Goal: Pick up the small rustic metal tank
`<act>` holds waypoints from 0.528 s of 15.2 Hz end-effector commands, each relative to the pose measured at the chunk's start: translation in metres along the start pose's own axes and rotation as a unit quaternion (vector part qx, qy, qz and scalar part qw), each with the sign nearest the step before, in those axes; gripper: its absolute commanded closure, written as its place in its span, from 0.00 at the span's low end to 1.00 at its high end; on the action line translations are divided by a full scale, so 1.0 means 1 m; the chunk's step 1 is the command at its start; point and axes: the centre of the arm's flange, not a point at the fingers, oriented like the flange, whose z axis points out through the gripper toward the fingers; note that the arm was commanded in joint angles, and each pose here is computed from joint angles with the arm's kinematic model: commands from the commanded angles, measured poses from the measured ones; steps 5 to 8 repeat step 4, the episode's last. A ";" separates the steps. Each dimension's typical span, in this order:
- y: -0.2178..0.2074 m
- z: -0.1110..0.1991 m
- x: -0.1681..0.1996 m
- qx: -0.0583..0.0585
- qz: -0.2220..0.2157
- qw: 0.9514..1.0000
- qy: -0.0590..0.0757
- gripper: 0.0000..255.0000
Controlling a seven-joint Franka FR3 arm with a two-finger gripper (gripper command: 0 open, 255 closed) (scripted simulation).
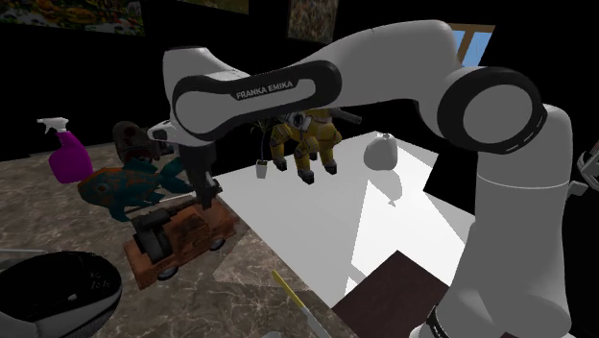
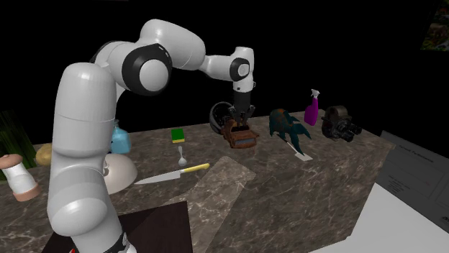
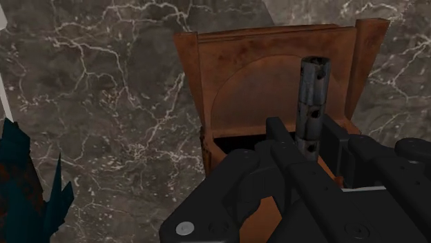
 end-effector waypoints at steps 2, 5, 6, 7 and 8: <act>0.000 -0.018 -0.001 -0.002 0.000 1.000 0.001 1.00; 0.000 -0.019 -0.001 -0.002 0.000 1.000 0.001 1.00; 0.000 -0.019 -0.001 -0.002 0.000 1.000 0.001 1.00; 0.000 -0.019 -0.001 -0.002 0.000 1.000 0.001 1.00; 0.000 -0.019 -0.001 -0.002 0.000 1.000 0.001 1.00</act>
